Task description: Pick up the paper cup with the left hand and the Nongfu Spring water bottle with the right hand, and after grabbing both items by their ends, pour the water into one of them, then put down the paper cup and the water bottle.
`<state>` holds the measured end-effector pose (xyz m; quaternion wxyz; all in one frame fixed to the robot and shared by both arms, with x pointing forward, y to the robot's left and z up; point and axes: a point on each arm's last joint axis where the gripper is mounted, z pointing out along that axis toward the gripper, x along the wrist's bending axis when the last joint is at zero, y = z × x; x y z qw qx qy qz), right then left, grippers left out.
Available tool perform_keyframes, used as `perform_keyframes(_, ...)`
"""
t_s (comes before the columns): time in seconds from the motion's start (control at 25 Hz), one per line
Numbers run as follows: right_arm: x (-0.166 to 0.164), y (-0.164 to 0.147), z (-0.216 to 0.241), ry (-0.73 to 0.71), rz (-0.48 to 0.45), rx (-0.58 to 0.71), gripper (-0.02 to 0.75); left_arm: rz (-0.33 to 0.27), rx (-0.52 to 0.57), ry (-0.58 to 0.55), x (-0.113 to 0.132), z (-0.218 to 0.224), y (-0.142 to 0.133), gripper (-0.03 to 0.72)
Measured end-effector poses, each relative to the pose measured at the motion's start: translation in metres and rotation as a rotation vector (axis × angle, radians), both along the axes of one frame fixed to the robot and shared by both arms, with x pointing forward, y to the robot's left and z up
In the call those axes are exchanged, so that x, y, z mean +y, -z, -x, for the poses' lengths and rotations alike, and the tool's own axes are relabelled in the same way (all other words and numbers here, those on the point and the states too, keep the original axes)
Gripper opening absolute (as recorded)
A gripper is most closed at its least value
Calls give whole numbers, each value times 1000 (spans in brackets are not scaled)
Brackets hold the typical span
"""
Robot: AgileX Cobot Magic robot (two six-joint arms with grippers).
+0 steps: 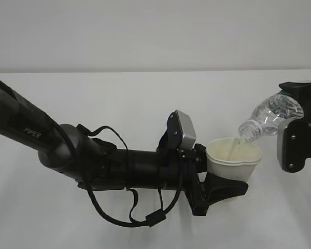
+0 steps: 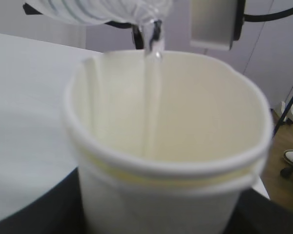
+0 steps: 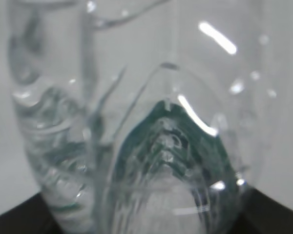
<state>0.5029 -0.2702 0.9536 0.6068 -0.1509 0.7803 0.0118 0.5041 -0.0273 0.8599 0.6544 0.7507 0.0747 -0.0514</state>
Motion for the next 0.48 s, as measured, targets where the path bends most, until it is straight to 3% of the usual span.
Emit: perform_keyframes(0.48, 0, 0, 0, -6, 12, -2, 449, 0, 0, 0, 0, 0, 0, 435)
